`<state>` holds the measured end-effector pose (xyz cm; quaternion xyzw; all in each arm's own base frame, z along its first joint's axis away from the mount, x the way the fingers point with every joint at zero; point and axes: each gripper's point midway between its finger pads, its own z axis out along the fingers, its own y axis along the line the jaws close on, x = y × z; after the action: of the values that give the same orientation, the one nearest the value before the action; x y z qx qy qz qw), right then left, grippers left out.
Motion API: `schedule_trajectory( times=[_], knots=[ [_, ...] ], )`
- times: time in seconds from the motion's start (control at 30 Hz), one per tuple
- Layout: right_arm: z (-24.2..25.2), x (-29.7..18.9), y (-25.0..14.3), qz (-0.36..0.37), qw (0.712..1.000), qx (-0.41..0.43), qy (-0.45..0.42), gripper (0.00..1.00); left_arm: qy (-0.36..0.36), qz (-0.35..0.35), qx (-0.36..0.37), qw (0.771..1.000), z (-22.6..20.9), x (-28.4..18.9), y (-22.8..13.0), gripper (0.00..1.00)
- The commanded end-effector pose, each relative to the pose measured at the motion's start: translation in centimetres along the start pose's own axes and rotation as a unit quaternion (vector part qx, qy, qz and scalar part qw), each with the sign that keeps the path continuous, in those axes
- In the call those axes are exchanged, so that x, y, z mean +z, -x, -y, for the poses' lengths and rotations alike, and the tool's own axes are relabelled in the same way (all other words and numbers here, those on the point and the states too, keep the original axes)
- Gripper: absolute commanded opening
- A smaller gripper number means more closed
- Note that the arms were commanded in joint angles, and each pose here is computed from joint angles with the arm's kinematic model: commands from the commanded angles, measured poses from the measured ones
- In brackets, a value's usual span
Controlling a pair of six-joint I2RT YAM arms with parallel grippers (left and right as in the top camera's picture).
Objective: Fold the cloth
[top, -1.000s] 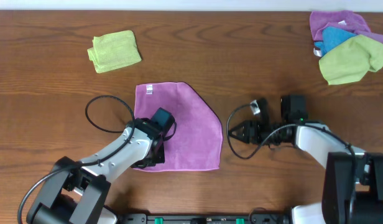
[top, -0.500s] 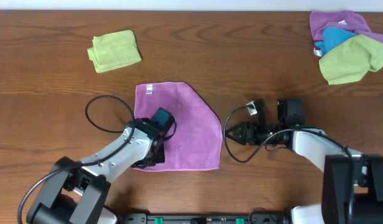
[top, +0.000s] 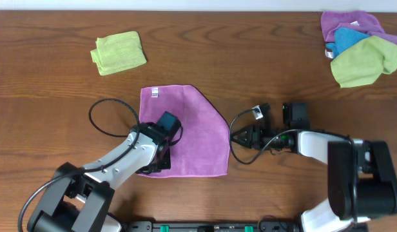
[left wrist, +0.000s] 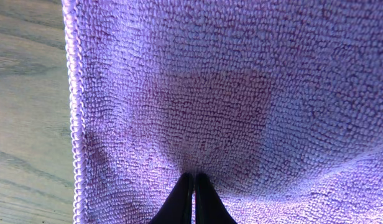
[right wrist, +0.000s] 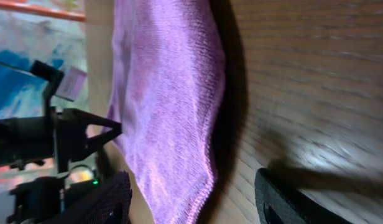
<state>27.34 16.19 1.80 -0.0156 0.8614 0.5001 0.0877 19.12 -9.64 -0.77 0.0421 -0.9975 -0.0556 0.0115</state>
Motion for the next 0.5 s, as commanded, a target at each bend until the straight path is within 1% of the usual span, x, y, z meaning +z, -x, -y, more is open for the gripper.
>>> schedule_trajectory(
  times=[0.0, 0.23, 0.47],
  knots=[
    [-0.1, 0.7, -0.8, -0.016, 0.999, 0.026, 0.019, 0.66, 0.0, -0.016, 0.007, 1.0, -0.1, 1.1, -0.8, 0.06],
    [0.0, 2.0, -1.1, -0.029, 0.998, 0.04, 0.033, 0.69, -0.002, -0.014, 0.007, 1.0, 0.0, 1.1, -0.7, 0.06],
    [-1.6, 4.5, -0.7, -0.036, 0.997, 0.029, 0.054, 0.72, -0.003, -0.013, 0.009, 1.0, 0.0, 1.1, -0.7, 0.06]
  ],
)
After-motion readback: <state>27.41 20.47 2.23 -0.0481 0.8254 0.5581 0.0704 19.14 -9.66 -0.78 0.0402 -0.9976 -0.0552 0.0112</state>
